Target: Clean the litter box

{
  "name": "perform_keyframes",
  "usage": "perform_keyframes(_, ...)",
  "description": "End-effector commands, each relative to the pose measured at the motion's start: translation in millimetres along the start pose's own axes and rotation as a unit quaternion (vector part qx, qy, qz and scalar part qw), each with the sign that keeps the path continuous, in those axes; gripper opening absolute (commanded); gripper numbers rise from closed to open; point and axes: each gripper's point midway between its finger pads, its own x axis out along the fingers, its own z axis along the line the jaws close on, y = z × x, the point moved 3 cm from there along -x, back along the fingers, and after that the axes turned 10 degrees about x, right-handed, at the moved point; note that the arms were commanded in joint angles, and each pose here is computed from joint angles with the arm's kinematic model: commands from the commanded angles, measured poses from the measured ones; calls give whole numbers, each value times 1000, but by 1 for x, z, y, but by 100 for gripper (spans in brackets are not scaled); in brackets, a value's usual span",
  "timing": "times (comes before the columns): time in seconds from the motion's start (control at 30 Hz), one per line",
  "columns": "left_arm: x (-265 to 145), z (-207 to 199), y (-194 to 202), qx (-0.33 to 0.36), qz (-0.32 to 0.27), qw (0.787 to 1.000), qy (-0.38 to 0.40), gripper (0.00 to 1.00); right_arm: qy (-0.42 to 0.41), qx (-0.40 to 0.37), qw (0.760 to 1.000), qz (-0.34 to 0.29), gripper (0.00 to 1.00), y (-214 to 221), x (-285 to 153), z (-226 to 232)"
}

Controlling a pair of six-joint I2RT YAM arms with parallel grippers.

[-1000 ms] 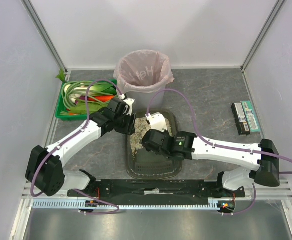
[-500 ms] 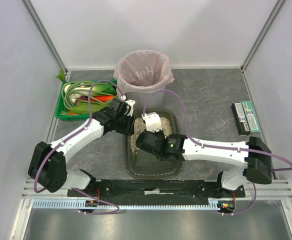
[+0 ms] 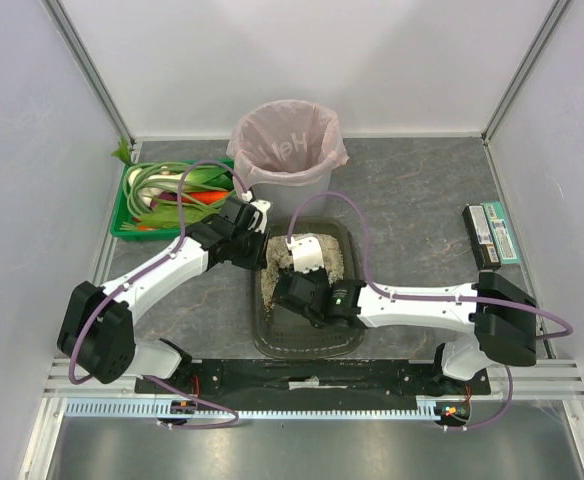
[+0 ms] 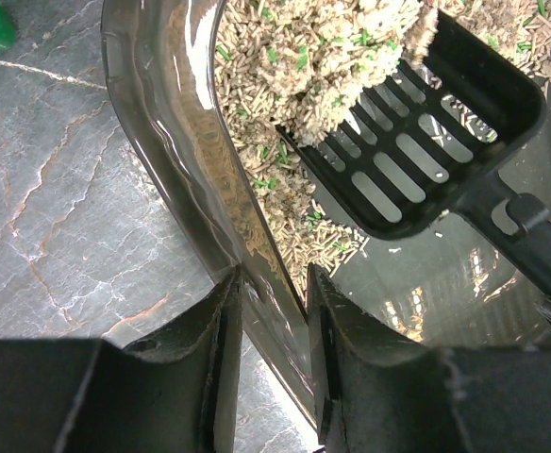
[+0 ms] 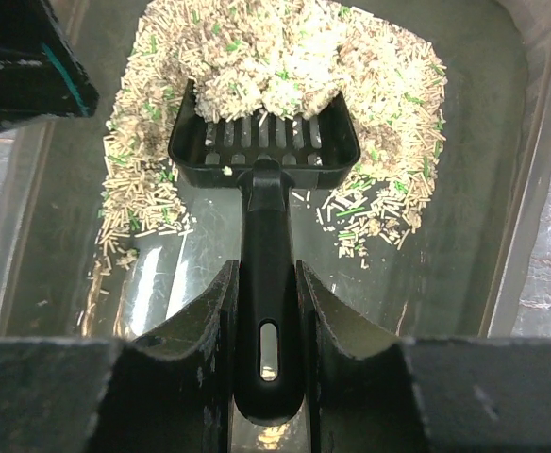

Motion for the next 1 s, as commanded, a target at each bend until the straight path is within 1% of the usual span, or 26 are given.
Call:
perform_keyframes(0.0, 7, -13, 5, 19, 11, 999, 35, 31, 24, -6, 1000, -16, 0, 15, 18, -12)
perform_keyframes(0.4, 7, -17, 2, 21, 9, 999, 44, 30, 14, -18, 998, -59, 0, 20, 34, -11)
perform_keyframes(0.5, 3, -14, -2, 22, 0, 999, 35, 30, 7, -12, 998, -67, 0, 19, 33, -12)
perform_keyframes(0.7, 0, -10, -5, 23, -11, 1000, 19, 30, -24, 2, 998, -61, 0, 7, 13, -9)
perform_keyframes(0.9, -2, -10, -6, 23, -14, 999, 20, 30, -37, 5, 999, -40, 0, 4, -10, -24)
perform_keyframes(0.97, -3, -11, -6, 24, -15, 999, 23, 30, -43, -8, 998, -34, 0, 8, -13, -29)
